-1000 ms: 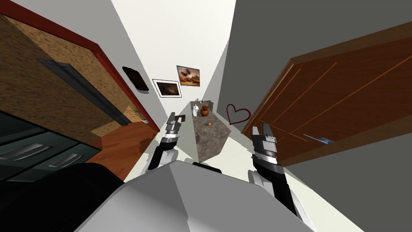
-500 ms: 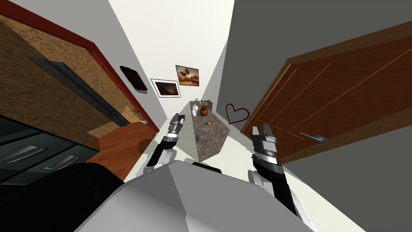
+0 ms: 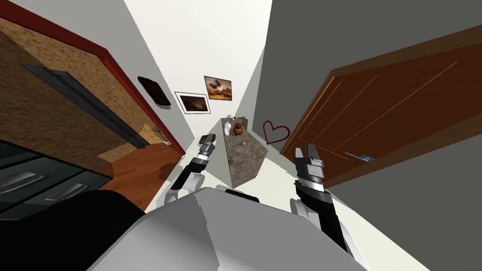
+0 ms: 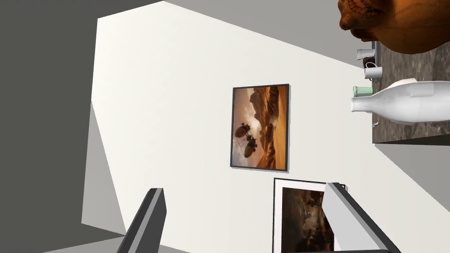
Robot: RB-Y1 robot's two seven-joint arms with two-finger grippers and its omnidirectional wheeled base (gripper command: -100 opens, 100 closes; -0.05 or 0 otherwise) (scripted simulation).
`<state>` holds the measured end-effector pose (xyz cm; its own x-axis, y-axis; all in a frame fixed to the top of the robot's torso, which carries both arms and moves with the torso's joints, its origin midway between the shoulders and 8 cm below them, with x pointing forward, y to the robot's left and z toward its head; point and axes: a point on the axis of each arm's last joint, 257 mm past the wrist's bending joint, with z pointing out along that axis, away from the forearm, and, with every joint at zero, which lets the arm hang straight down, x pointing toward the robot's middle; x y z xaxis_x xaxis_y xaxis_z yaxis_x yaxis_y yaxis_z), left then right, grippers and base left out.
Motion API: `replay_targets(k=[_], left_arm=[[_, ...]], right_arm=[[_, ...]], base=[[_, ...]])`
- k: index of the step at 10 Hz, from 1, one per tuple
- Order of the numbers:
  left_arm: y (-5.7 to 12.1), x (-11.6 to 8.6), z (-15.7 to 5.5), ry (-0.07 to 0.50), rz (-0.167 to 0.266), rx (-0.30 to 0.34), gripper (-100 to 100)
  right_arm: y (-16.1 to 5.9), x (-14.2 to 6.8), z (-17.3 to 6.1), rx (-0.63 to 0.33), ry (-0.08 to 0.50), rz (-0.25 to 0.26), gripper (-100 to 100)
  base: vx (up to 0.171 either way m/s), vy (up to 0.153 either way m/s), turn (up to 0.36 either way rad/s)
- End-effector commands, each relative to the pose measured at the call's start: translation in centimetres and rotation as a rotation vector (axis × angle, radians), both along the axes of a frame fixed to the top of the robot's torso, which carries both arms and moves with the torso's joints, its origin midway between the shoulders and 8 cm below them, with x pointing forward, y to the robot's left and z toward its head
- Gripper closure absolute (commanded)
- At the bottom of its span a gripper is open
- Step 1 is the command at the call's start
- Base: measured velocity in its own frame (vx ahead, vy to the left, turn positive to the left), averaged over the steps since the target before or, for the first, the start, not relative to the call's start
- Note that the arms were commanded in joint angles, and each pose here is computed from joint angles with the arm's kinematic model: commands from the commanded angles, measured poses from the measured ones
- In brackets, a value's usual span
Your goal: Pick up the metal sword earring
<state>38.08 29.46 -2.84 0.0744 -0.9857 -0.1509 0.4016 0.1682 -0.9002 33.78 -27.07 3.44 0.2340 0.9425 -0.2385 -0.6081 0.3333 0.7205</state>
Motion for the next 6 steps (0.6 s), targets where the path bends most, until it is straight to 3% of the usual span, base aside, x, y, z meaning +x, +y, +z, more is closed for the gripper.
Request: replay_targets(k=[1, 3, 6], left_arm=[[0.0, 0.8, -1.5, 0.061, -0.018, 0.01, -100], [0.1, 1.4, -2.7, 0.11, -0.028, 0.017, -100], [0.3, 2.6, -5.7, 0.237, -0.055, 0.045, -100]], right_arm=[[0.0, 0.0, 0.0, 0.0, 0.0, 0.0, 0], [0.0, 0.0, 0.0, 0.0, 0.0, 0.0, 0], [0.0, 0.0, 0.0, 0.0, 0.0, 0.0, 0]], base=[[-0.044, -0.001, -0.066], [-0.041, 0.003, -0.048], [-0.03, -0.002, -0.09]])
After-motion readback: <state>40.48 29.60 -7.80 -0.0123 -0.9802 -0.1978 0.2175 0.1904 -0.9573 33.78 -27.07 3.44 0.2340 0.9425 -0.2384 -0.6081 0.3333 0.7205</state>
